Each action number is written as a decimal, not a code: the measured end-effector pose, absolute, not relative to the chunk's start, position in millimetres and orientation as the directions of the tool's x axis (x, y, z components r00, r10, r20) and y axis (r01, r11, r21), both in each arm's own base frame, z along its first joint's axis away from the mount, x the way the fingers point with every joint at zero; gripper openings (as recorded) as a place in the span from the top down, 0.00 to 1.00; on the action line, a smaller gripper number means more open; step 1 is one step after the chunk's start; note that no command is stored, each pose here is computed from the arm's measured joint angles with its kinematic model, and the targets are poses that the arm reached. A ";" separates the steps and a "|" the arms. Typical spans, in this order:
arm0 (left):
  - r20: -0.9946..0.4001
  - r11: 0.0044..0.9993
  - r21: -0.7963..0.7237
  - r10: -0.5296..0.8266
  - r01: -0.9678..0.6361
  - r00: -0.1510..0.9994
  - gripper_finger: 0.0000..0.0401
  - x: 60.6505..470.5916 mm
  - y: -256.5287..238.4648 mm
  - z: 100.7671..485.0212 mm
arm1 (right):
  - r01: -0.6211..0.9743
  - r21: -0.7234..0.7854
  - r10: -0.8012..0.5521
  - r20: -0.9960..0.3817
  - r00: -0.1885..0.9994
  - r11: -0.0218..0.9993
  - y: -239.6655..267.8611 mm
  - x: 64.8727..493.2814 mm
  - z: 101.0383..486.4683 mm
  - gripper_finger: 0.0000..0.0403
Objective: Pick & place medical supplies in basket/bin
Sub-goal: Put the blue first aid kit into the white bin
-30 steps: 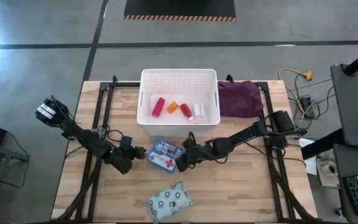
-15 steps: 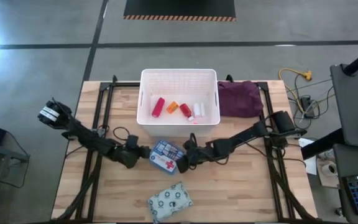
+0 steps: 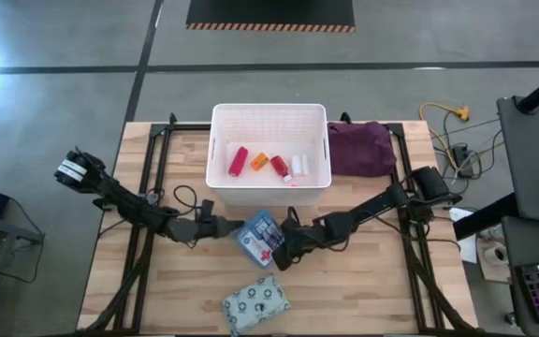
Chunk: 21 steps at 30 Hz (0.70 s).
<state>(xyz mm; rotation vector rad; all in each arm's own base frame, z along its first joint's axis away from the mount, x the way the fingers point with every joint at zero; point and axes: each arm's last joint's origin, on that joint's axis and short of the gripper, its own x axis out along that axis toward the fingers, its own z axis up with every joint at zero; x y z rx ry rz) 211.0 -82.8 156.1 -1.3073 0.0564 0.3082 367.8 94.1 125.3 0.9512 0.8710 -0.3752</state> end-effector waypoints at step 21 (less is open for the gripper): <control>-0.200 0.446 -0.866 0.105 -0.225 0.974 0.92 238.1 -95.2 189.9 | 0.660 0.505 -0.016 -0.788 0.616 0.556 83.8 367.2 127.9 0.98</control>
